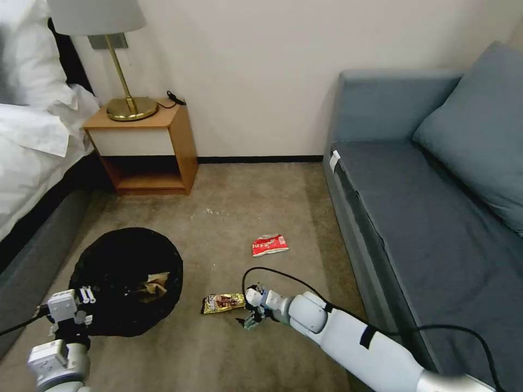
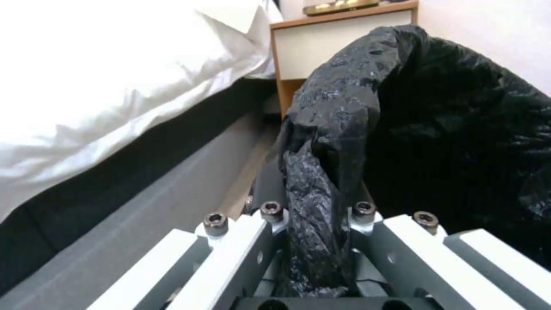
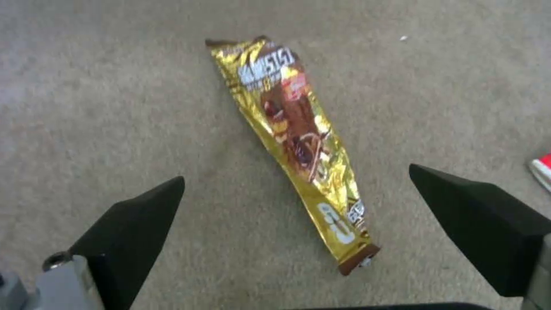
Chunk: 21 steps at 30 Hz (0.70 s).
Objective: Pick up the trash bin, then pick up the garbage on the floor and place it into the trash bin.
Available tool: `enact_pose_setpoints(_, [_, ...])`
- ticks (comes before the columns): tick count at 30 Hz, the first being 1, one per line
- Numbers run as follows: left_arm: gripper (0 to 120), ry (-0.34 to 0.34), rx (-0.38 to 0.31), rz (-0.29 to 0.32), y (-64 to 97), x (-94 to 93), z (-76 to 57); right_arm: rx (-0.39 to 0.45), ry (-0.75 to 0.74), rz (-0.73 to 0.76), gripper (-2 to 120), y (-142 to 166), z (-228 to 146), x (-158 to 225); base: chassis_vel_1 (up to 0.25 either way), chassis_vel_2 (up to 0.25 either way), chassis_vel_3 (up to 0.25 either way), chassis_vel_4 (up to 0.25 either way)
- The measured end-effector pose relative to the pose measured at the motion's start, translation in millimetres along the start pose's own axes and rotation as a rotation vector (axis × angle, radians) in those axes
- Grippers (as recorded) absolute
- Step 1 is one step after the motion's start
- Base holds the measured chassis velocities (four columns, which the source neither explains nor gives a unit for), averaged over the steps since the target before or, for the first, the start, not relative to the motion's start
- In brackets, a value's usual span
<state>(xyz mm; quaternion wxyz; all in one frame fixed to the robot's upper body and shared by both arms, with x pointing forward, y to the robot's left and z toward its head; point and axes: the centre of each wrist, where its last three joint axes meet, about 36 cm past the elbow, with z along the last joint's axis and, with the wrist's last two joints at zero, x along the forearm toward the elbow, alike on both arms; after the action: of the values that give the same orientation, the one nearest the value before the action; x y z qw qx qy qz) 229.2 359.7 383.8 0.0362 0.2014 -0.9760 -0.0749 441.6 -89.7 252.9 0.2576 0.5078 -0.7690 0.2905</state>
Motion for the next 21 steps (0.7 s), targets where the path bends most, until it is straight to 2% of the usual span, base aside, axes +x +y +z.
enact_pose_setpoints(6, [6, 0.004, 0.008, -0.021, 1.0, 5.5, 0.1, 0.032, 0.03, -0.025, 98, 0.9, 8.6, -20.8, 0.0, 0.0, 0.0, 0.0])
enact_pose_setpoints(10, [6, -0.001, 0.035, -0.023, -6.7, 9.2, -6.3, 0.026, 0.02, -0.022, 82, 9.9, 7.3, -38.6, 0.0, 0.0, 0.0, 0.0])
enact_pose_setpoints(11, [6, -0.001, 0.035, -0.023, -6.7, 9.2, -6.3, 0.026, 0.02, -0.022, 82, 9.9, 7.3, -38.6, 0.0, 0.0, 0.0, 0.0])
enact_pose_setpoints(14, [6, -0.016, 0.044, -0.02, -10.5, 10.6, -15.8, 0.029, 0.022, -0.009, 67, 12.4, 9.2, -46.9, 0.0, 0.0, 0.0, 0.0])
enact_pose_setpoints(15, [6, -0.016, 0.044, -0.02, -10.5, 10.6, -15.8, 0.029, 0.022, -0.009, 67, 12.4, 9.2, -46.9, 0.0, 0.0, 0.0, 0.0])
enact_pose_setpoints(18, [6, -0.019, 0.047, -0.015, -12.3, 12.9, -18.7, 0.028, 0.032, 0.012, 53, 9.2, 14.3, -52.7, 0.0, 0.0, 0.0, 0.0])
enact_pose_setpoints(19, [6, -0.019, 0.047, -0.015, -12.3, 12.9, -18.7, 0.028, 0.032, 0.012, 53, 9.2, 14.3, -52.7, 0.0, 0.0, 0.0, 0.0])
enact_pose_setpoints(20, [6, -0.018, 0.046, -0.014, -12.4, 13.5, -18.7, 0.031, 0.039, 0.018, 47, 8.4, 17.3, -54.0, 0.0, 0.0, 0.0, 0.0])
enact_pose_setpoints(21, [6, -0.017, 0.046, -0.014, -12.4, 13.6, -18.6, 0.031, 0.04, 0.019, 45, 8.3, 17.9, -54.3, 0.0, 0.0, 0.0, 0.0])
